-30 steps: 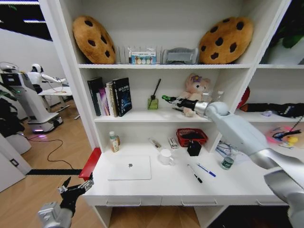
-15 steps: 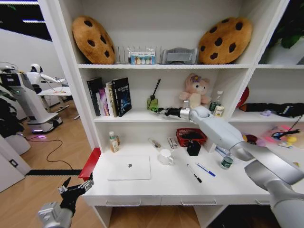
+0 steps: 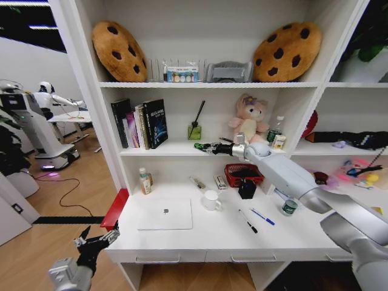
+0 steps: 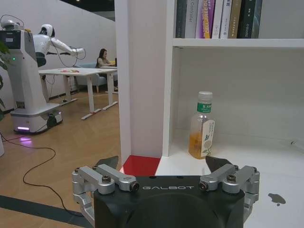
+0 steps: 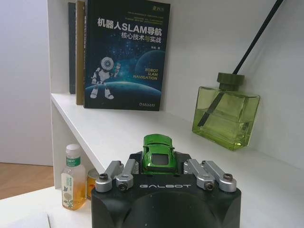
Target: Organize the objects on the table.
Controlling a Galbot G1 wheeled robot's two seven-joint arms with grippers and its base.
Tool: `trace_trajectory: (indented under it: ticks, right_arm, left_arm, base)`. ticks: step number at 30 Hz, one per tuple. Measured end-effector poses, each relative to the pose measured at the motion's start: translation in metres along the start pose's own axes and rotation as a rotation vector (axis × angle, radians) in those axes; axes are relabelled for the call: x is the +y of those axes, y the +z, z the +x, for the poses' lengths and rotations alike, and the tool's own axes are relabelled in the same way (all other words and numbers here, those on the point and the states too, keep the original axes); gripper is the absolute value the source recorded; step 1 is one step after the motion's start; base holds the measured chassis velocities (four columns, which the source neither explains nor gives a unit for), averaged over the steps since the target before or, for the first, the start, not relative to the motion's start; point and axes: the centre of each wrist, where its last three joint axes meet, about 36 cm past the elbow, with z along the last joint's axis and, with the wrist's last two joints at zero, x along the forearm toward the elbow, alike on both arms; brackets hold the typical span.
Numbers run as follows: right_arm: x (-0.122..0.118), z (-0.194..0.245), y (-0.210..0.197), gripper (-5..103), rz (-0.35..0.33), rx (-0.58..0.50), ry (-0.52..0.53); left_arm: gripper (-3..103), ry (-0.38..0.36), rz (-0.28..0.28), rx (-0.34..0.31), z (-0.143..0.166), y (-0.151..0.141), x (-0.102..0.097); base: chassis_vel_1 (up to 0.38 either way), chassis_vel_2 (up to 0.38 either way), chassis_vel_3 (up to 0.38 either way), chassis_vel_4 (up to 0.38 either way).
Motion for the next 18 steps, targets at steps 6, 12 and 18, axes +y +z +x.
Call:
trace_trajectory:
  ticks: [6,12,18]
  right_arm:
    - [0.001,0.009,-0.02,60,0.014,-0.043,0.022]
    - [0.008,0.024,-0.033,77,0.028,-0.073,0.032]
    - [0.042,0.058,-0.039,97,0.032,-0.16,0.283]
  left_arm:
    - [100,0.0,0.0,0.0,0.0,0.0,0.0]
    - [100,0.0,0.0,0.0,0.0,0.0,0.0]
    - [100,0.0,0.0,0.0,0.0,0.0,0.0]
  base:
    - [0.0,0.0,0.0,0.0]
    - [0.0,0.0,0.0,0.0]
    - [0.0,0.0,0.0,0.0]
